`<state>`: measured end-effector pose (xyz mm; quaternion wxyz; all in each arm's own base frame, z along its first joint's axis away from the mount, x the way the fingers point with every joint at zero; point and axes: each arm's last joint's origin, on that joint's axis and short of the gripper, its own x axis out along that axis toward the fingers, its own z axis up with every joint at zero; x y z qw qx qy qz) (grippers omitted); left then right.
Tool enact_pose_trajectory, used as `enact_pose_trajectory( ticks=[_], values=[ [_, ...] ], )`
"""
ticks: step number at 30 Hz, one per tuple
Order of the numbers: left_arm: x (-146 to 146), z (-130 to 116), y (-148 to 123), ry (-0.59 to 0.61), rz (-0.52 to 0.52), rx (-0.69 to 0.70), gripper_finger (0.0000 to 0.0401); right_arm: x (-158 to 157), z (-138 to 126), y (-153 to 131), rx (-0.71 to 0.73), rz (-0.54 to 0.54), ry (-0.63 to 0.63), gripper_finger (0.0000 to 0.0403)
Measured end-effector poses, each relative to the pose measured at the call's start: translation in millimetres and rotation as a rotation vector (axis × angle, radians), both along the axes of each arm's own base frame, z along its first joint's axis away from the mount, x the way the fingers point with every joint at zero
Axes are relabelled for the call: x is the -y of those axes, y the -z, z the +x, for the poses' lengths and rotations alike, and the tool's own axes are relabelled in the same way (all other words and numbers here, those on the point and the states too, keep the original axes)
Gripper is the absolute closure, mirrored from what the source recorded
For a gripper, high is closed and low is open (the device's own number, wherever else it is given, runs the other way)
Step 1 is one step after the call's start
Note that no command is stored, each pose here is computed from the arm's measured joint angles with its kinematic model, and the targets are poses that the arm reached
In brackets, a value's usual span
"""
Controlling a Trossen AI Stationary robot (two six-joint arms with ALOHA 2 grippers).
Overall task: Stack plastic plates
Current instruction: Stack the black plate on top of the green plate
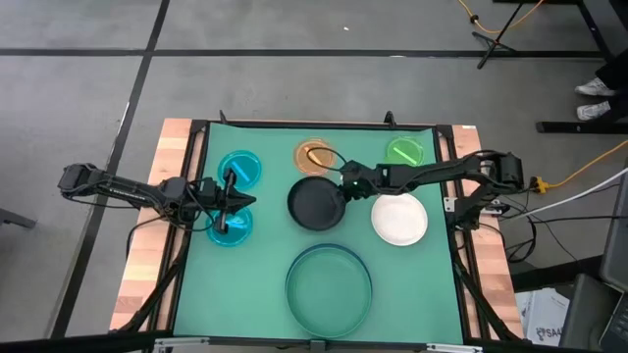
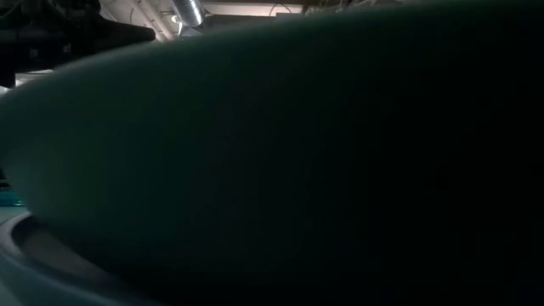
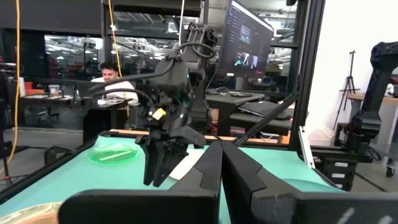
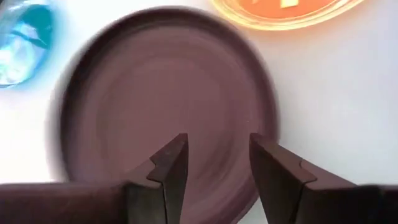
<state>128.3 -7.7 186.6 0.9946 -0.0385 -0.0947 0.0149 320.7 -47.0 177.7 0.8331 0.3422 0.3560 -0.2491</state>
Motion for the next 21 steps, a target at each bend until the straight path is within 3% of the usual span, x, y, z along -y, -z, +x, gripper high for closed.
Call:
enact_pose_trajectory(
  ticks=[12,21],
  values=[
    [0,0,0,-0.003,0.016,0.0,0.0397,3,3,31,-0.129,-0.053,0.042,0.0243],
    [0,0,0,-0.009,0.015,0.0,0.0397,3,5,35,-0.133,-0.051,0.04,0.0243]
  ],
)
